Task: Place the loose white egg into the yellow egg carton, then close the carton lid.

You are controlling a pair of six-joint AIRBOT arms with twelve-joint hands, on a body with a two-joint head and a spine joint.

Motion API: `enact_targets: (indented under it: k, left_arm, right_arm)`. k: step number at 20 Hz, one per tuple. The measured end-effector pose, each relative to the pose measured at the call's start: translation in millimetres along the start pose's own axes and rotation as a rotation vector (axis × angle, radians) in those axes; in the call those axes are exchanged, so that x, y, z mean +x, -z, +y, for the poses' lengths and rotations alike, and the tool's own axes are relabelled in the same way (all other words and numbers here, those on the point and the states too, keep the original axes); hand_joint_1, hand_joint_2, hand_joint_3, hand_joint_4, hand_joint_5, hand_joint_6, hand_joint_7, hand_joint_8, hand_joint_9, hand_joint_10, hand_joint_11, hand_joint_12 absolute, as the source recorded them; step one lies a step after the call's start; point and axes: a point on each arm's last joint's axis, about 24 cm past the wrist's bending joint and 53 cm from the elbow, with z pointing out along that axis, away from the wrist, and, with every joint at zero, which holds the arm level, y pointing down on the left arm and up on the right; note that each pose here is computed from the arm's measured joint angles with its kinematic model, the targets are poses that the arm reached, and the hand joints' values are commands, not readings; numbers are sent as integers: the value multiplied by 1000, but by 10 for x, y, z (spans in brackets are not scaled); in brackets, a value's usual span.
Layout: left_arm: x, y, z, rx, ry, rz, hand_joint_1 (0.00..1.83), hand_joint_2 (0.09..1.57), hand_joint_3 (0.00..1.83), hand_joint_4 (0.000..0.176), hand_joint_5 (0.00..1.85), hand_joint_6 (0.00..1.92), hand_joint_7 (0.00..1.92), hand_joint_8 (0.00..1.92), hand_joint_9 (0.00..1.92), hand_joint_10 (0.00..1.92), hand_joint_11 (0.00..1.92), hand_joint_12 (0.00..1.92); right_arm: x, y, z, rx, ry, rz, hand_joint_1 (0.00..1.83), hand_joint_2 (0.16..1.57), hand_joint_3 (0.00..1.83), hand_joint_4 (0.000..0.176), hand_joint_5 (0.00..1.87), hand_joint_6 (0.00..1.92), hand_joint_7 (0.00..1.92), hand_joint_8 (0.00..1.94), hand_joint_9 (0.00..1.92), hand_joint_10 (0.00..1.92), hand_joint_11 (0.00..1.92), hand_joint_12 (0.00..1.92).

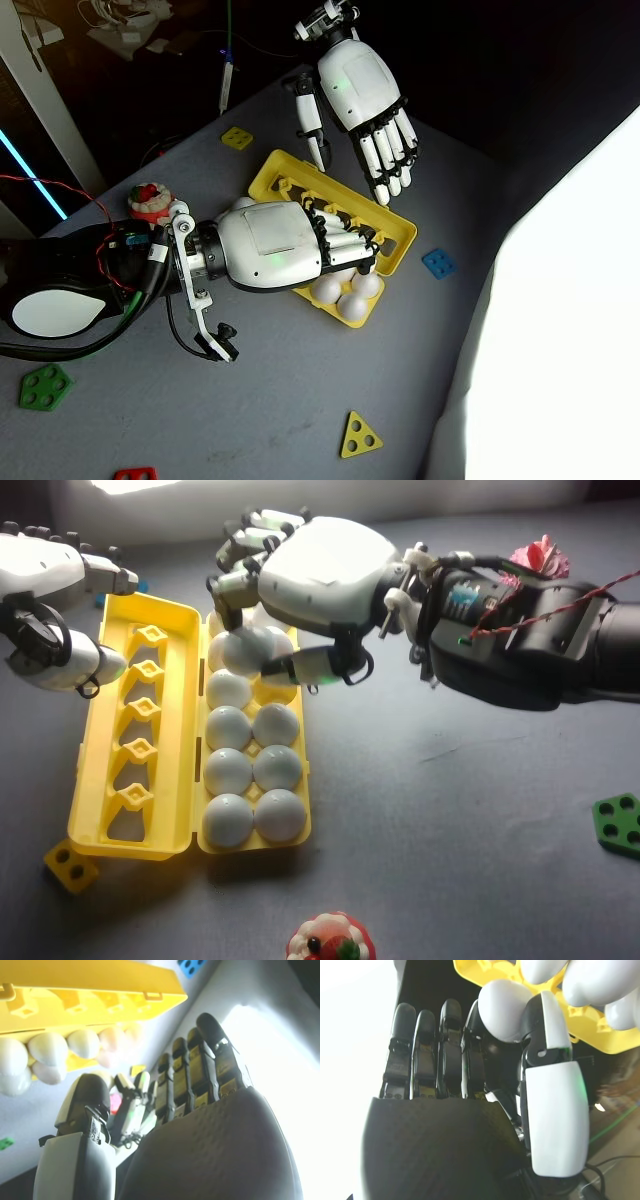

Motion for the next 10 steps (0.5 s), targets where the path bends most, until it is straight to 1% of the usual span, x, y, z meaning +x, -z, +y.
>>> enact_targets:
  k: [1,2,3,5,7,8,9,10]
  left_arm:
    - [1,0,-1,0,0,0,543,1334,2,41,206,3,240,0,206,5,0,846]
    - [2,0,-4,1,0,1,521,1346,7,39,187,1,228,0,192,3,0,824]
    - [1,0,-2,1,0,0,525,1343,5,35,193,4,231,2,193,3,0,821]
    - [0,0,-2,1,0,0,493,1354,9,36,179,2,212,0,188,3,0,848]
    - [7,-2,-10,2,0,1,532,1340,0,31,200,9,260,12,215,12,0,903]
    - [11,-5,-15,3,0,2,543,1328,0,34,212,10,277,12,225,13,0,940]
    - [14,-5,-25,5,0,3,544,1326,0,34,214,10,281,12,227,13,0,948]
    - [15,-6,-25,5,0,3,540,1333,0,31,213,8,264,3,211,5,0,914]
  right_arm:
    - [59,7,-23,7,-2,12,1123,1176,0,0,864,1175,529,2,101,546,0,1218]
    - [117,14,-43,13,-7,23,1121,1177,1,0,862,1179,536,5,108,550,0,1221]
    - [130,17,-63,19,-7,26,1122,1177,0,0,863,1176,536,4,105,546,0,1187]
    - [126,15,-73,24,-15,18,1126,1167,0,0,880,1151,552,5,122,556,0,1282]
    - [125,-3,-68,25,-30,11,1122,1174,3,0,865,1174,539,1,108,556,0,1288]
    - [126,-6,-66,25,-30,11,1117,1181,3,0,852,1194,530,3,100,558,0,1250]
    - [118,-8,-73,29,-43,6,1116,1183,3,0,850,1197,528,3,98,559,0,1241]
    - [115,-7,-82,32,-50,5,1118,1180,0,0,857,1186,532,4,99,564,0,1259]
